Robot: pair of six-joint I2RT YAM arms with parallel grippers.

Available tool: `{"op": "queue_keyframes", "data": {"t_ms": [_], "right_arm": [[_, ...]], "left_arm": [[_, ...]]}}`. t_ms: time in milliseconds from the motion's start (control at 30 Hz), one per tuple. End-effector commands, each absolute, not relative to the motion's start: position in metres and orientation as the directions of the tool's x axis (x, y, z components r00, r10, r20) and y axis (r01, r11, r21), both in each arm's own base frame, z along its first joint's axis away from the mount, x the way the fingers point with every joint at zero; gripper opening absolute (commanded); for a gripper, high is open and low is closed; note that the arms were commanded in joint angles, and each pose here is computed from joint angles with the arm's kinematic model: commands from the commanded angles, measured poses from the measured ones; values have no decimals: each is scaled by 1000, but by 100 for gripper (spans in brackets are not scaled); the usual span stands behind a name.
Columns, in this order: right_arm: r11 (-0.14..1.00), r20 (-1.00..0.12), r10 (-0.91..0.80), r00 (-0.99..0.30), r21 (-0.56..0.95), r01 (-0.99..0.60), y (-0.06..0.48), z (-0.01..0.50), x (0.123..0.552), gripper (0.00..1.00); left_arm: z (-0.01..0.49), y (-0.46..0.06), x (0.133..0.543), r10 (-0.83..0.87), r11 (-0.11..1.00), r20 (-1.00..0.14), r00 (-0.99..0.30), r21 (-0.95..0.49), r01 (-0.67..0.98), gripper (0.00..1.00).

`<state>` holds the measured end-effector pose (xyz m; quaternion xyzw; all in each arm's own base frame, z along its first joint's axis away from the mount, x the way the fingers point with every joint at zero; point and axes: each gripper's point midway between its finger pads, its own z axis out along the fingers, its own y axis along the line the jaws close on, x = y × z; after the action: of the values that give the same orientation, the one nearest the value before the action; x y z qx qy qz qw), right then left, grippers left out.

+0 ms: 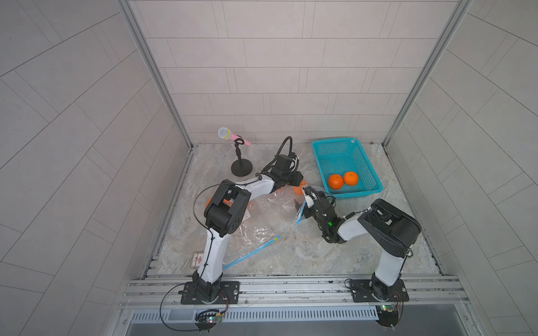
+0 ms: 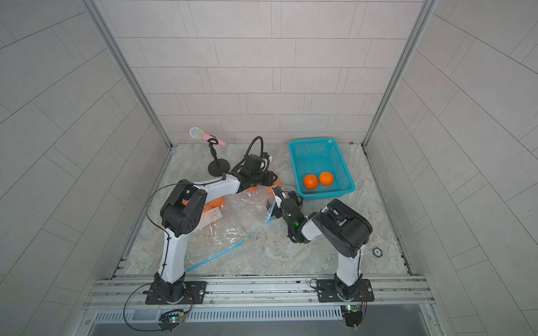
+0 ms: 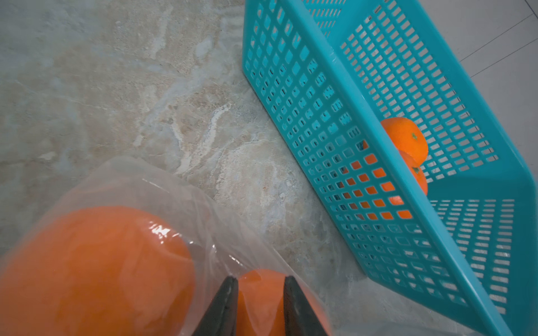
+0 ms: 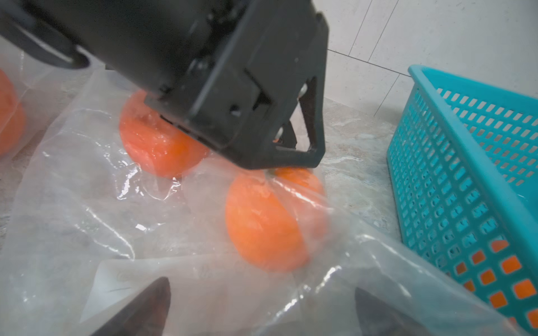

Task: Open the zip-top bag and take out the orange
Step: Pick up the orange from the zipper food storage bag.

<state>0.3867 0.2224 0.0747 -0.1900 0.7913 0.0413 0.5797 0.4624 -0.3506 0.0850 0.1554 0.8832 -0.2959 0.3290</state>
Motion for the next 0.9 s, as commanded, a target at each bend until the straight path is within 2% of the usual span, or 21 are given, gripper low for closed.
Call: {"op": "queue_keyframes", "data": {"t_ms": [0, 67, 233, 433, 533, 633, 767, 833, 867], "right_arm": [[931, -912, -285, -294, -191, -310, 215, 64, 398, 99], [938, -917, -270, -292, -183, -294, 218, 71, 411, 99], [947, -884, -267, -383, -167, -275, 217, 57, 428, 99], [941, -875, -268, -403, -147, -305, 223, 50, 432, 99], [938, -868, -258, -425, -119, -326, 224, 48, 435, 93], [934, -882, -243, -403, -99, -344, 224, 52, 431, 83], [933, -892, -210, -401, -59, -356, 219, 63, 414, 78], [929, -888, -212, -409, -52, -368, 217, 66, 406, 78], [924, -888, -208, -411, -41, -380, 217, 70, 401, 78]], "left_arm": [[59, -344, 444, 131, 788, -587, -799, -427, 443, 31], [58, -343, 440, 143, 785, -571, -808, -431, 444, 31], [52, -349, 432, 161, 760, -533, -830, -470, 449, 29], [52, -352, 420, 178, 733, -505, -844, -504, 456, 26], [60, -351, 415, 171, 722, -507, -845, -519, 457, 25], [69, -348, 413, 157, 718, -514, -843, -526, 455, 25], [80, -334, 417, 126, 746, -539, -833, -502, 438, 26], [83, -330, 421, 108, 752, -544, -832, -502, 427, 30], [83, -327, 423, 101, 761, -549, -830, -495, 420, 36]]}}
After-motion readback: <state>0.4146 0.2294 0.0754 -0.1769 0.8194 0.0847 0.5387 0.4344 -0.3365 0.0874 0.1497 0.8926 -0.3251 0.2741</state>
